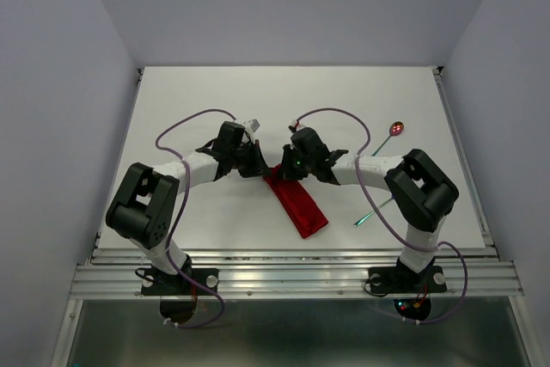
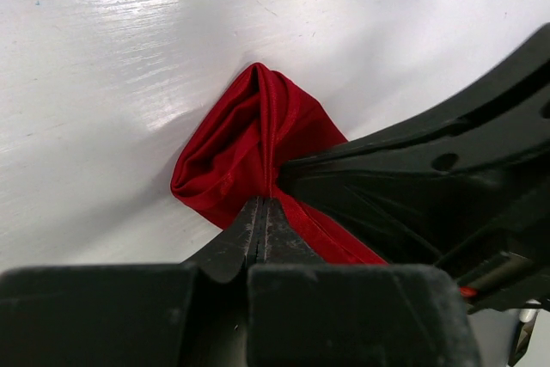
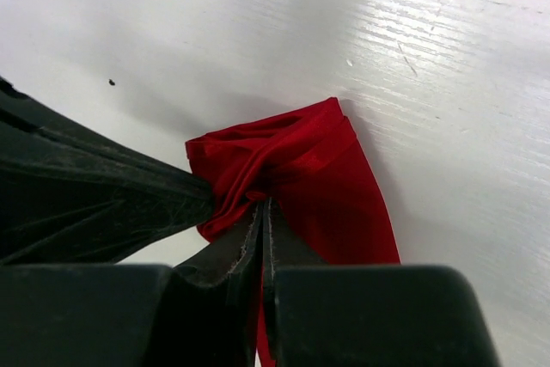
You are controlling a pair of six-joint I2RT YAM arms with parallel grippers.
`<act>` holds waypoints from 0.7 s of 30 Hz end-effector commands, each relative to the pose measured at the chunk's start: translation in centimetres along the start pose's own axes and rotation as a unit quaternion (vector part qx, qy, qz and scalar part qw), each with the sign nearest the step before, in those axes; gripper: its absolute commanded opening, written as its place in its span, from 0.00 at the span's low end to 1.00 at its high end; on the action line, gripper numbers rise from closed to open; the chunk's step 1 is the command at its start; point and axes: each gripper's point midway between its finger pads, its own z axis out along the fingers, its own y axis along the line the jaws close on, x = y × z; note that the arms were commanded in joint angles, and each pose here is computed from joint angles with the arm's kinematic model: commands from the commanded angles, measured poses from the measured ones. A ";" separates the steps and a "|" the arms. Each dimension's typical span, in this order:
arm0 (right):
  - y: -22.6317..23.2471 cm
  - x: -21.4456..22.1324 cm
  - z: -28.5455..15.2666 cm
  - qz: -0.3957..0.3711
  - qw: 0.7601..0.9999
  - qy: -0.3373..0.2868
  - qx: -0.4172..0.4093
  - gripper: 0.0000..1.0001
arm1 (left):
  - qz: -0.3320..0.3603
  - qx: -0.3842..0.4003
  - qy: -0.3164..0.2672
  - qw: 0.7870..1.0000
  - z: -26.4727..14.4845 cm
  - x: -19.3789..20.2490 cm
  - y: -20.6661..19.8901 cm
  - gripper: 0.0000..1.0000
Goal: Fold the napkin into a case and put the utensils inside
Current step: Stuff the top corner of the smaller-rectangle-folded napkin into the folded napkin.
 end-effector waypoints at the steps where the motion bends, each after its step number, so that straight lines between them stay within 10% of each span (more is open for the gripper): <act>1: 2.0 -1.5 1.0 0.000 0.999 -0.017 -0.039 0.06 | 0.011 0.011 -0.005 1.000 -0.5 -0.3 -0.3 0.00; 21: 3.7 -0.4 1.9 -0.006 0.996 0.023 -0.090 0.01 | 0.009 0.014 -0.004 1.000 -0.3 -0.4 -0.4 0.00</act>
